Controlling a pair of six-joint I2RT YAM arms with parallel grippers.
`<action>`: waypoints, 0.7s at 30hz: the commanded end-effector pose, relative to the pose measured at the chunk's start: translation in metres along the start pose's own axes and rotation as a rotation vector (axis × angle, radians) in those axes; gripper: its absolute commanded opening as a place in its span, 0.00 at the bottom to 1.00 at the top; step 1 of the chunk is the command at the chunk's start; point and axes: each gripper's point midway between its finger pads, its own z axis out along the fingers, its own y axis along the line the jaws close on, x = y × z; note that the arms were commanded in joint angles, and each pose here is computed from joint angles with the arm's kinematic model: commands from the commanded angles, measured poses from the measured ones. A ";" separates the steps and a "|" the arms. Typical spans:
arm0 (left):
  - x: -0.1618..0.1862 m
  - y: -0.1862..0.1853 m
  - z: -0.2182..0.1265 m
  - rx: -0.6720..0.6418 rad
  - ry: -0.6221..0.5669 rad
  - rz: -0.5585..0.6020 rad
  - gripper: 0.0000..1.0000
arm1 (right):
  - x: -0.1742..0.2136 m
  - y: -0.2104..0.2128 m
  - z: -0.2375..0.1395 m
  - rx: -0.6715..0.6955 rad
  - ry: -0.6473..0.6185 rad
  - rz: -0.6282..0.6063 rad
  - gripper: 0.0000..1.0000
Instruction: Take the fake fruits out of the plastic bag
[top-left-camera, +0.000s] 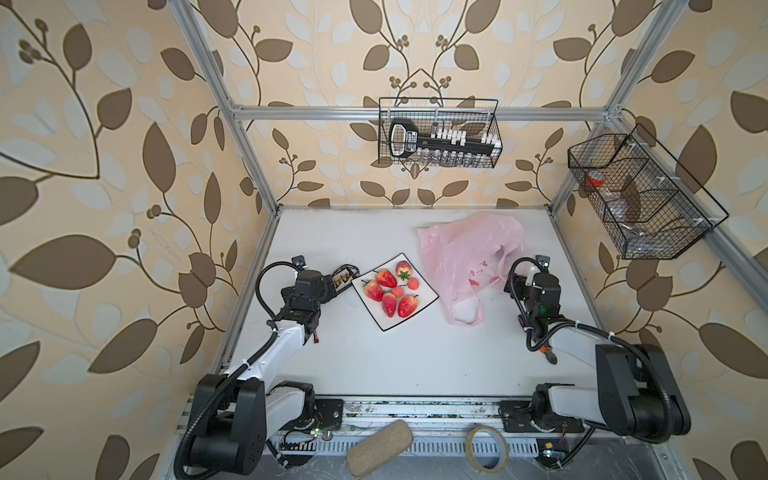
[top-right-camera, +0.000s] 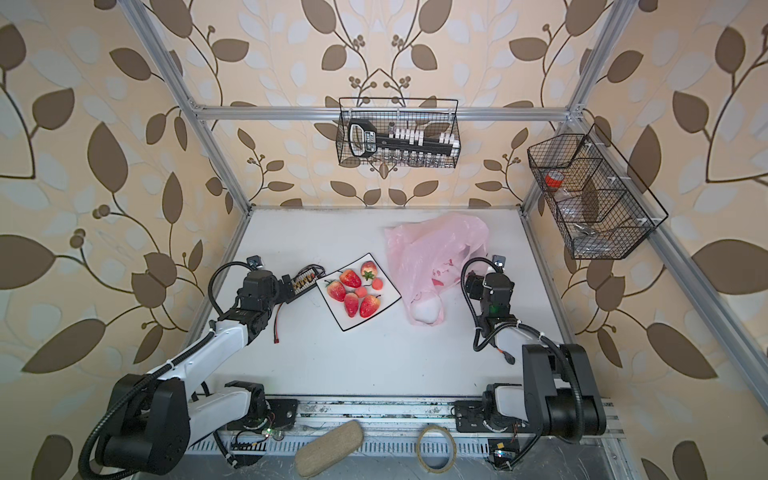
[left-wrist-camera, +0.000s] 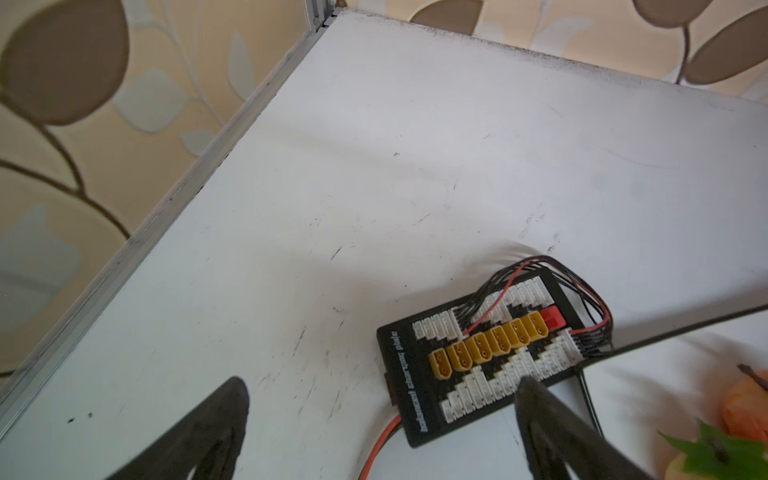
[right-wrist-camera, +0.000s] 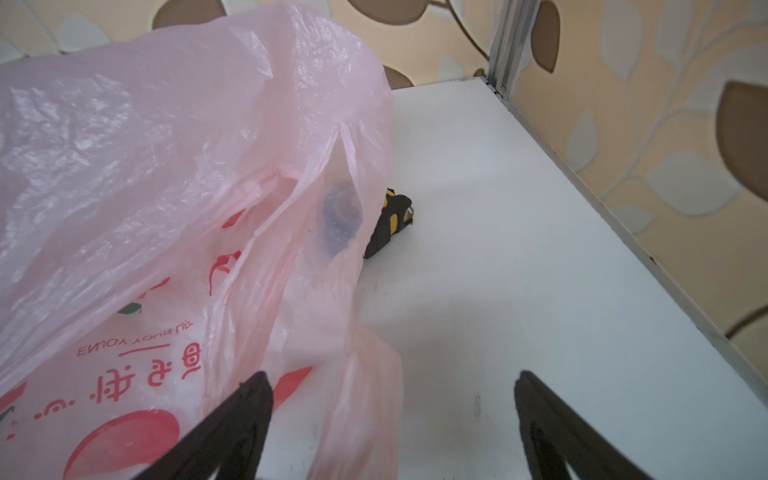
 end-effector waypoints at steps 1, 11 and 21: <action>-0.023 -0.014 0.009 0.052 -0.093 0.018 0.99 | -0.022 0.015 0.000 -0.104 -0.157 -0.007 0.90; -0.011 -0.028 0.028 0.123 -0.138 0.110 0.99 | -0.008 0.020 -0.010 -0.163 -0.217 -0.016 0.94; 0.008 -0.030 0.050 0.196 -0.144 0.108 0.99 | -0.008 0.020 -0.009 -0.162 -0.216 -0.015 0.98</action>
